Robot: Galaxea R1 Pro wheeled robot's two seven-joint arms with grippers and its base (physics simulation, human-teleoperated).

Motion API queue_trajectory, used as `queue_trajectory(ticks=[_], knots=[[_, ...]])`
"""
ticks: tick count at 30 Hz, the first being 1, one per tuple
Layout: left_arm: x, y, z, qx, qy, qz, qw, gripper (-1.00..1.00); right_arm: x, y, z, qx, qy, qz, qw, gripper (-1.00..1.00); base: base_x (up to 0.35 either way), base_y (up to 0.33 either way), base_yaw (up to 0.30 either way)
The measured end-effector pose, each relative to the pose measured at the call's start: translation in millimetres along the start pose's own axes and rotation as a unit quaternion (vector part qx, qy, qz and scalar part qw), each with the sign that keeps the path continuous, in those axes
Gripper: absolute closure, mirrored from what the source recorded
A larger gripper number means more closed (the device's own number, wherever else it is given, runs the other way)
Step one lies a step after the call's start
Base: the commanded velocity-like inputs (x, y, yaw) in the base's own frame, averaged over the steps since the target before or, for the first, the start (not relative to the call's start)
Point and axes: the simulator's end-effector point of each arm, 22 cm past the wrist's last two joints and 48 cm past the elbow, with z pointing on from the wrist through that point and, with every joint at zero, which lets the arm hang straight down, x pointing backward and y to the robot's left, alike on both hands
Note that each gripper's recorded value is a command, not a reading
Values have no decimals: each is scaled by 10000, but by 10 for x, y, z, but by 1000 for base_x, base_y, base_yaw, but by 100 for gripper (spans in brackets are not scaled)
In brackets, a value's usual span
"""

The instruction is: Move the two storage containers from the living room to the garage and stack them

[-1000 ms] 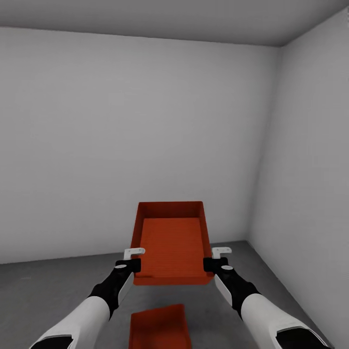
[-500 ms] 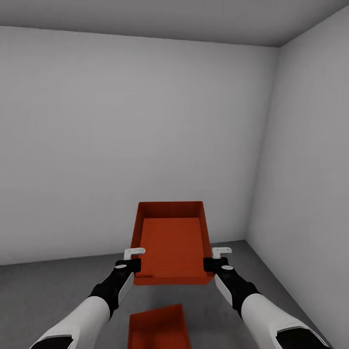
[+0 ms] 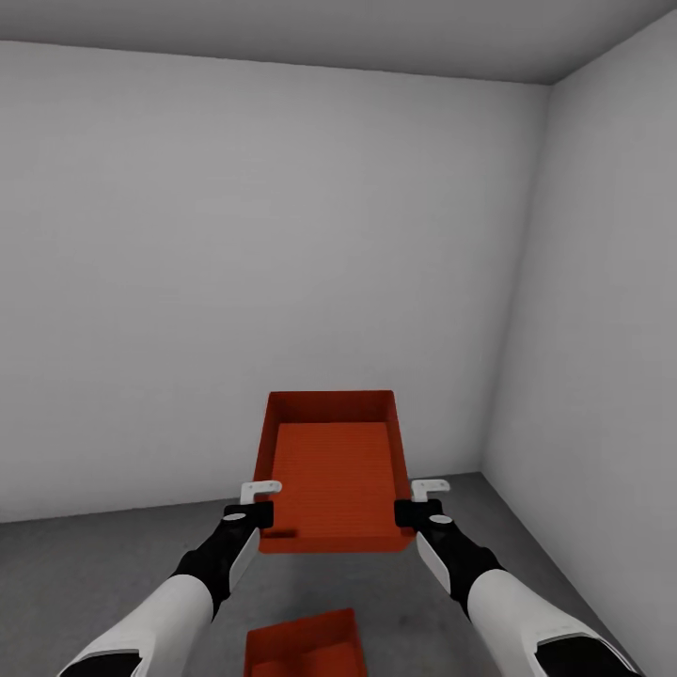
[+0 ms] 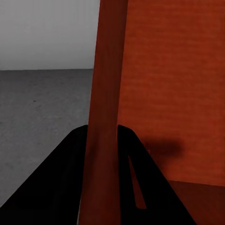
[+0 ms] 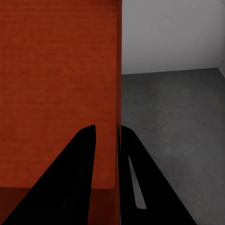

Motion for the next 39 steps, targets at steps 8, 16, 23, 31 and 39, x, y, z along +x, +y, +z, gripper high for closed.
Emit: queue_trajectory(ticks=[8,16,23,31,39], knots=[[-2,-16,-5,-6,-4,11,10000,100,0,-16,1,-17,-1,0,10000,100,2,0,49],[-10,-6,-7,-2,-11,4,10000,100,-10,-6,-3,-16,-9,1,10000,100,0,0,155],[-14,-7,-10,-3,-15,9,10000,100,-13,-7,-6,-16,-12,2,10000,100,0,0,251],[-15,-8,-10,-3,-15,8,10000,100,-14,-7,-6,-16,-13,2,10000,100,0,0,220],[-16,-8,-10,-3,-16,8,10000,100,-15,-8,-6,-15,-14,1,10000,100,0,0,18]])
